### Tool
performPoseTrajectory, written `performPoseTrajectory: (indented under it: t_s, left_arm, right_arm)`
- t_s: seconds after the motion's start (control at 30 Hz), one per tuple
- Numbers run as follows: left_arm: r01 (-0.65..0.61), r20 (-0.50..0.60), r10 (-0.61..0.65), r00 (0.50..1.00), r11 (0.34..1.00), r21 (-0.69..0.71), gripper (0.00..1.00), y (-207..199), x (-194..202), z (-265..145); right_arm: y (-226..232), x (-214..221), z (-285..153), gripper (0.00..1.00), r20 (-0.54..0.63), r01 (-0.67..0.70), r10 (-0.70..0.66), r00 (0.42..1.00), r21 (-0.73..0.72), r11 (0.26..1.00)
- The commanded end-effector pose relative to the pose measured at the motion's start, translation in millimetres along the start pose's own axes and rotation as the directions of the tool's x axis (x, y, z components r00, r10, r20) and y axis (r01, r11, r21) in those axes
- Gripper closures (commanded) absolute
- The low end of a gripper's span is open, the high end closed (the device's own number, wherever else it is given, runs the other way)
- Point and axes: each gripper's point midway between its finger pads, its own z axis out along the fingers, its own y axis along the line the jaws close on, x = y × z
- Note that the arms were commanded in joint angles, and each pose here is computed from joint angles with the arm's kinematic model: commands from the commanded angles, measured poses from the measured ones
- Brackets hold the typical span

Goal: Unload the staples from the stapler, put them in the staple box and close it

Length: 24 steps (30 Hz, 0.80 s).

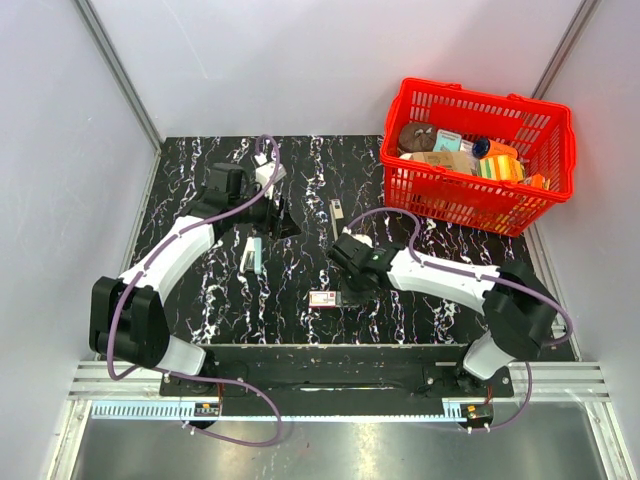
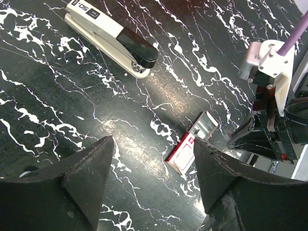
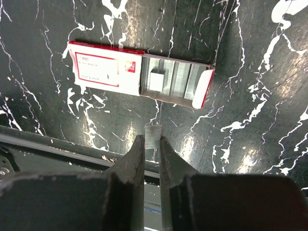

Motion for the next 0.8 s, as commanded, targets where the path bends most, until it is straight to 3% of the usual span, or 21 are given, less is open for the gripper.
performPoseTrajectory:
  t_s: [0.0, 0.3, 0.77]
  left_arm:
    - [-0.071, 0.005, 0.071, 0.997, 0.997, -0.022, 0.29, -0.5, -0.6, -2.1]
    - [-0.086, -0.003, 0.086, 0.996, 0.996, 0.001, 0.30, -10.7, 4.4, -0.4]
    - [-0.095, -0.001, 0.095, 0.996, 0.995, 0.023, 0.30, -19.0, 6.4, -1.6]
  right_arm:
    - [-0.7, -11.6, 0.2, 0.92, 0.036, 0.008, -0.010, 0.999, 0.062, 0.998]
    - [-9.2, -17.3, 10.2, 0.91, 0.030, 0.039, -0.044, 0.999, 0.149, 0.988]
    - [-10.7, -20.0, 24.8, 0.89, 0.014, 0.065, -0.068, 0.998, 0.171, 0.983]
